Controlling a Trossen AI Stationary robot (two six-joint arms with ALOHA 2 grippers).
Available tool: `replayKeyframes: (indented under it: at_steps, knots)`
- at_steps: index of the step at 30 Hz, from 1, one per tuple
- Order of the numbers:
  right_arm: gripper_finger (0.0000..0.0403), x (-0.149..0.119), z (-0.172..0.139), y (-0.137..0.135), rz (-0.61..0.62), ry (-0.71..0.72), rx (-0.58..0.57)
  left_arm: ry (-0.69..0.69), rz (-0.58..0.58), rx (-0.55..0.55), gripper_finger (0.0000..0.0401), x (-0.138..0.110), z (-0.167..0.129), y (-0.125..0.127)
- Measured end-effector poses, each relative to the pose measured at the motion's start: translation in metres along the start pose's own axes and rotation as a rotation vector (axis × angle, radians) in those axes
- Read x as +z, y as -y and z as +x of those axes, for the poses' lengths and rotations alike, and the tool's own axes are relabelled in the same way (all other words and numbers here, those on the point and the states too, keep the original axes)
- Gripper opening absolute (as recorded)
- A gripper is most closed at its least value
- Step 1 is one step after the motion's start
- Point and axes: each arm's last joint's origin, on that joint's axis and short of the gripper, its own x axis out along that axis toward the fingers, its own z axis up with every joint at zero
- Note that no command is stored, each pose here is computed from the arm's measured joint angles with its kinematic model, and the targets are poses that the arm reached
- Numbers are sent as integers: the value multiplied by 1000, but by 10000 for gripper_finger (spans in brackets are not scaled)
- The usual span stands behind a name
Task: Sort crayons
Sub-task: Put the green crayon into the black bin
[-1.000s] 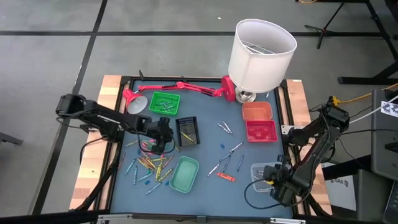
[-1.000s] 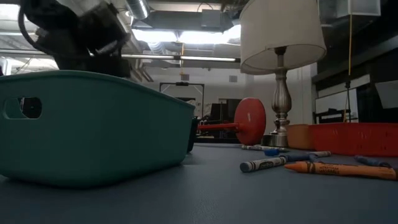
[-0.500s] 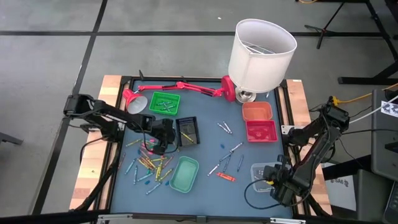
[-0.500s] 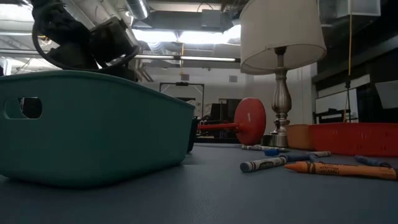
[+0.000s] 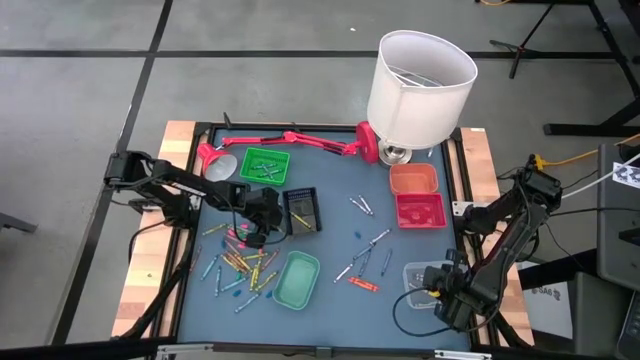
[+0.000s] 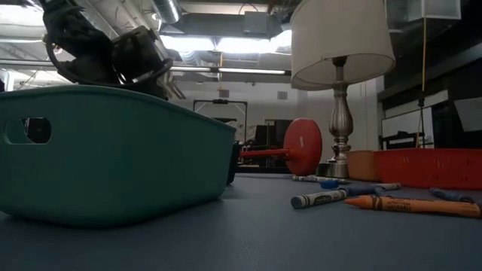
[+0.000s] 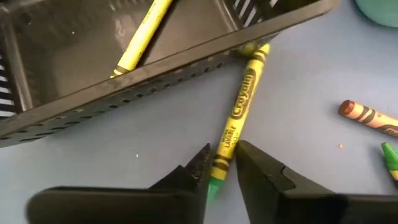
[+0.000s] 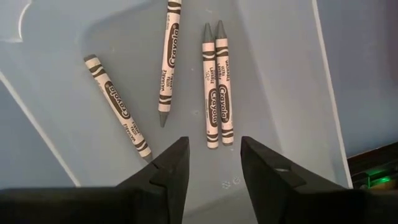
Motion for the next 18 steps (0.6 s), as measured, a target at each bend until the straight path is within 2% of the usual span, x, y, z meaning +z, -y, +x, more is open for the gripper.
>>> replayKeyframes:
  at_steps: [8, 14, 18]
  knots:
    - [143, 0, -6, -3, 1, -43, 32, 2, 0, 4, 10, 0, -1, 0]
    - [143, 2, -19, -10, 2, -33, 74, 12, 5, 9, 5, 1, -7, 1]
    - [143, 5, -29, -14, 5, -1, 105, 13, 3, -24, 5, 1, -8, 2]
